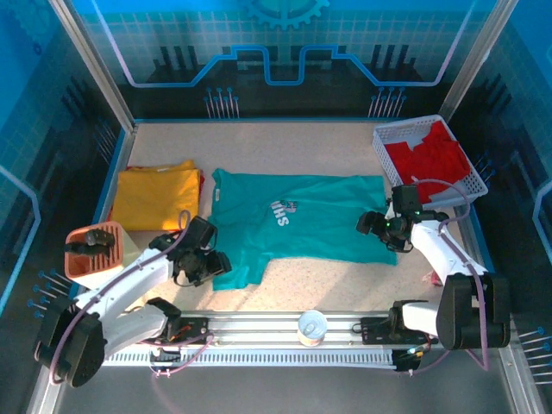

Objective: Fold and stack the t-shirts

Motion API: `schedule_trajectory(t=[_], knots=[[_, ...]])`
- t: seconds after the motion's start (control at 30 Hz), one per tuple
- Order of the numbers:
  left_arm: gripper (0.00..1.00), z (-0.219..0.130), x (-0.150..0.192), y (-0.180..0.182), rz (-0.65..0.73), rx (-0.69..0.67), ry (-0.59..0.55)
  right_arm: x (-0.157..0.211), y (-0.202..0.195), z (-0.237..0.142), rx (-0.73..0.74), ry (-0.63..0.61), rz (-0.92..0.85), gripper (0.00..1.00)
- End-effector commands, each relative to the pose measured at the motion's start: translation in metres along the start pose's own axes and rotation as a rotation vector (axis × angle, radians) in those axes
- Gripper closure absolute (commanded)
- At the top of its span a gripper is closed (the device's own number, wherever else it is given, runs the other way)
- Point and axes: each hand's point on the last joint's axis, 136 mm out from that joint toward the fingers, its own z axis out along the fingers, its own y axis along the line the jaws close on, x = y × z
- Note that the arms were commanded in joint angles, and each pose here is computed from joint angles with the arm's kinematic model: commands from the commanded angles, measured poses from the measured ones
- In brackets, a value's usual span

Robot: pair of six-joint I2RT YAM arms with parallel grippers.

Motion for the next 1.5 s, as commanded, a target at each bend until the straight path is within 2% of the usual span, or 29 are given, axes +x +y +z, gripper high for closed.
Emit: schedule_trajectory(t=[0.0,0.3,0.4,0.47,0.57,0.8,1.07,1.33,1.47], knots=[[0.50,0.004,0.013,0.013,-0.067,-0.021,0.020,-0.001,-0.003,0.002,-0.010,0.005,0.022,0.14],[0.61,0.016,0.028,0.021,-0.079,-0.063,0.060,0.000,-0.006,0.002,-0.013,0.019,0.049,0.16],[0.62,0.018,0.031,0.025,-0.080,-0.086,0.070,0.003,-0.015,-0.003,0.015,0.022,0.085,0.18],[0.61,0.017,0.031,0.026,-0.077,-0.096,0.069,0.003,-0.017,-0.006,0.014,0.006,0.100,0.18],[0.52,0.013,0.031,0.026,-0.082,-0.096,0.061,0.002,-0.018,-0.011,0.003,-0.013,0.109,0.19],[0.53,0.016,0.027,0.025,-0.083,-0.105,0.056,0.003,-0.023,-0.014,0.022,0.001,0.126,0.20],[0.60,0.026,0.016,0.014,-0.060,-0.093,0.037,0.012,-0.040,-0.016,0.026,0.005,0.228,0.24],[0.64,0.028,0.006,0.003,-0.016,-0.084,0.020,0.033,-0.047,-0.015,0.055,0.069,0.275,0.27],[0.69,0.030,0.006,-0.001,-0.010,-0.078,0.034,0.041,-0.055,-0.009,0.088,0.094,0.309,0.31]])
